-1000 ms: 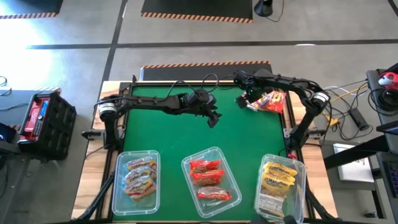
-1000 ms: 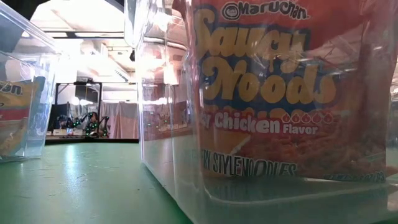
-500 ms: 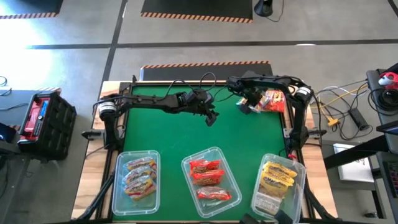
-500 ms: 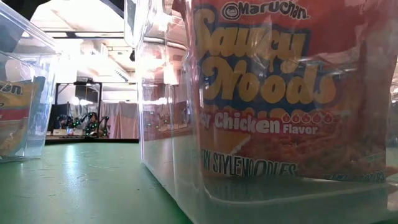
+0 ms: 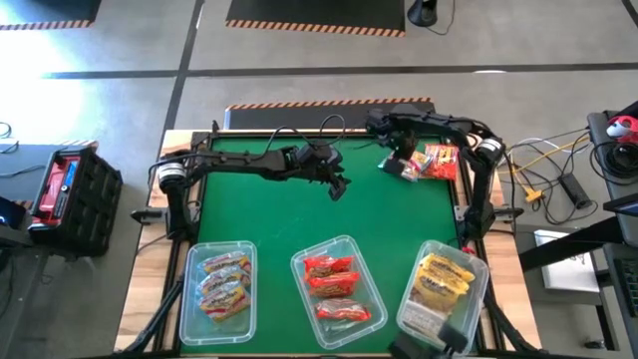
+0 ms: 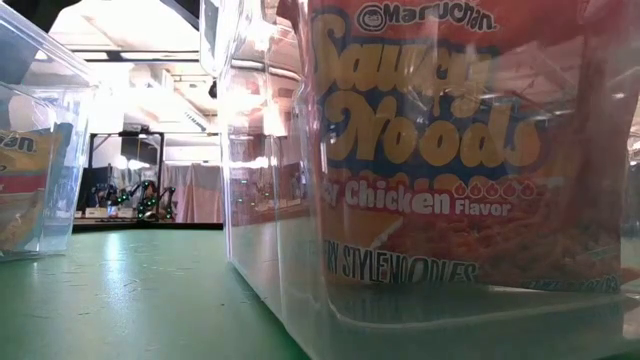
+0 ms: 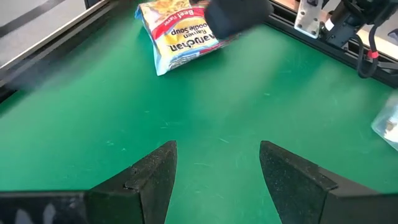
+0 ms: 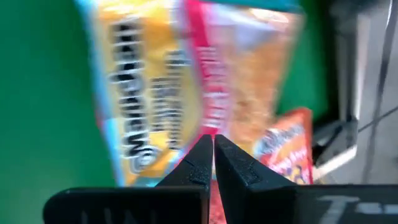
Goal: Sort Maruchan noodles
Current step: Put the blue noodle pack into the left transparent bin
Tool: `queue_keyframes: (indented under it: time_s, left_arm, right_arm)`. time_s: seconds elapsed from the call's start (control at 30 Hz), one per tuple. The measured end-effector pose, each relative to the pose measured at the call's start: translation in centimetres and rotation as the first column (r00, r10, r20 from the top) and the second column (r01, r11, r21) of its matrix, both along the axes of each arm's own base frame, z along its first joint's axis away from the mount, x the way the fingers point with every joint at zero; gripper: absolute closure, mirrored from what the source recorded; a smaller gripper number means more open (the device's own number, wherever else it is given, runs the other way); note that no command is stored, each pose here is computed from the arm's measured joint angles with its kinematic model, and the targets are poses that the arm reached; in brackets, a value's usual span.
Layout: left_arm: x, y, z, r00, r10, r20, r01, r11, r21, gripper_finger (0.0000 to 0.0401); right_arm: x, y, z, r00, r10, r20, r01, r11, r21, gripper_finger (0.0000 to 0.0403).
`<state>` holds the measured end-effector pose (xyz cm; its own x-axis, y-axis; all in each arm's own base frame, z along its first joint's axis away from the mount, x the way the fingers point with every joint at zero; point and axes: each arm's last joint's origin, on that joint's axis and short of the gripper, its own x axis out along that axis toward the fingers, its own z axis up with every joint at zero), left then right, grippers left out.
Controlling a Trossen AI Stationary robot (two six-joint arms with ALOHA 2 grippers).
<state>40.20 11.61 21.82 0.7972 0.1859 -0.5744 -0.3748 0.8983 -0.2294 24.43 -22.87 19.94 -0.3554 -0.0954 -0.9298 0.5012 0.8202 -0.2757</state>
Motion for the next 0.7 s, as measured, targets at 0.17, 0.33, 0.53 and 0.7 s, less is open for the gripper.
queue_keyframes:
  time_s: [0.17,0.33,0.53,0.7]
  left_arm:
    - [0.0,0.0,0.0,1.000,-0.008,0.001,0.008,1.000,-0.005,0.0188]
    - [0.0,-0.1,0.0,1.000,-0.019,0.004,0.019,1.000,-0.011,0.0188]
    - [0.3,-0.1,0.5,0.998,-0.011,0.067,0.012,1.000,-0.011,0.0188]
    - [0.6,0.0,1.0,0.990,0.023,0.138,-0.016,0.998,-0.055,0.0188]
  right_arm:
    - [-1.7,-1.6,1.9,0.983,-0.168,0.068,0.173,0.982,-0.070,0.0394]
    - [-3.7,-3.6,1.2,0.952,-0.307,0.021,0.307,0.943,-0.126,0.0394]
    - [-4.0,-4.2,1.3,0.958,-0.286,0.031,0.287,0.955,-0.079,0.0394]
    - [-3.8,-4.0,1.3,0.981,-0.194,0.012,0.194,0.980,-0.038,0.0394]
